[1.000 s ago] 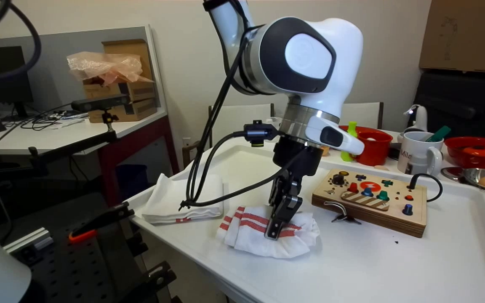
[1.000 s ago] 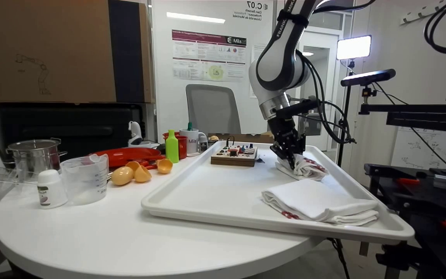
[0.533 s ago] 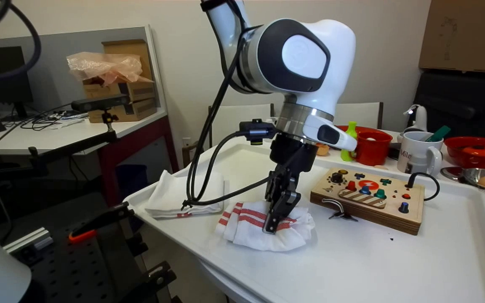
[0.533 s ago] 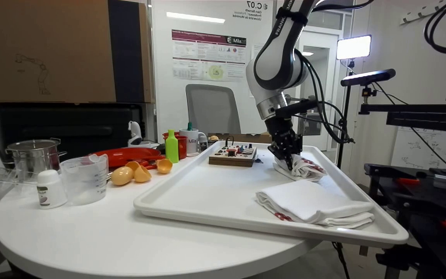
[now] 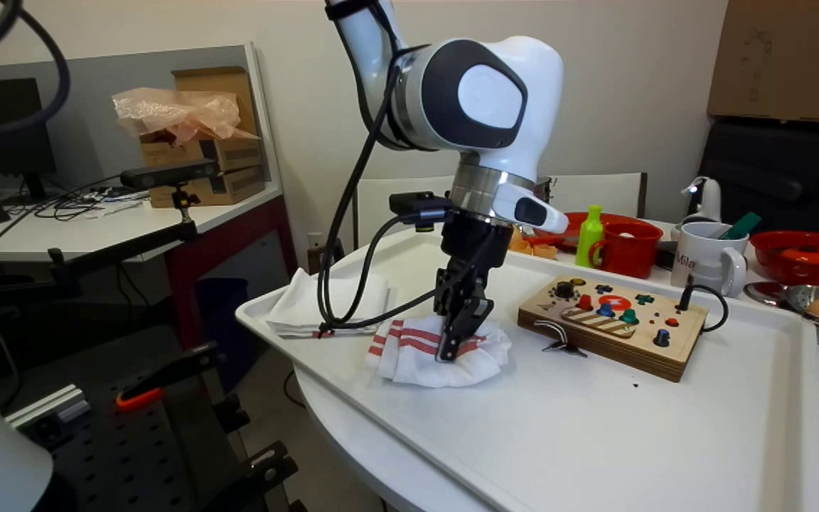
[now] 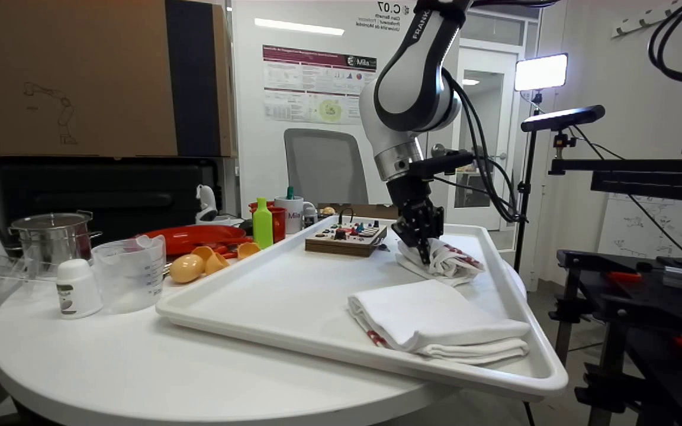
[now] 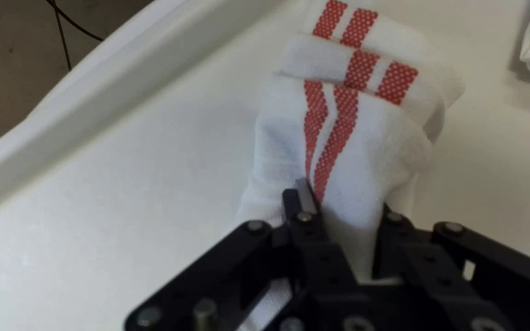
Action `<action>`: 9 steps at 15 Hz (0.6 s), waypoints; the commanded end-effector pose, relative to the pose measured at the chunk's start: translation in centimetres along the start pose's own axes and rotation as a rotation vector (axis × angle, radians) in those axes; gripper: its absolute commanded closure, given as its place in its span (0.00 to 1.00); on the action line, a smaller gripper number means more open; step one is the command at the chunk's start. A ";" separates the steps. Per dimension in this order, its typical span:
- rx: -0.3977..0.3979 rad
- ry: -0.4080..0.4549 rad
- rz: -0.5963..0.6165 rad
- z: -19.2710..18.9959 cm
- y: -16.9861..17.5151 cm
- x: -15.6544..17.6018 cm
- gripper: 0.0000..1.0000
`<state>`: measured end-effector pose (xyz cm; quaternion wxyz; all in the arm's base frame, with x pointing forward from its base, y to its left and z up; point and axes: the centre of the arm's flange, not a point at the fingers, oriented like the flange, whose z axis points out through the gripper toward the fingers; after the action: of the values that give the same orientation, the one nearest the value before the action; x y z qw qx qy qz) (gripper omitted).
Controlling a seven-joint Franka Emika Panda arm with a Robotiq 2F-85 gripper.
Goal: Use the cloth to wipe the tray
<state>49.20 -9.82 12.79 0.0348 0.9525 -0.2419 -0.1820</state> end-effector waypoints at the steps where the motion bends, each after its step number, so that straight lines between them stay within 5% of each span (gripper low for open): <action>1: 0.010 0.034 -0.067 1.6 -2.7 0.9 0.94; 9: 0.007 0.088 -0.150 -0.2 -5.8 0.8 0.94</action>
<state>51.05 -6.40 13.25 0.0295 0.9682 -0.1933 -0.1558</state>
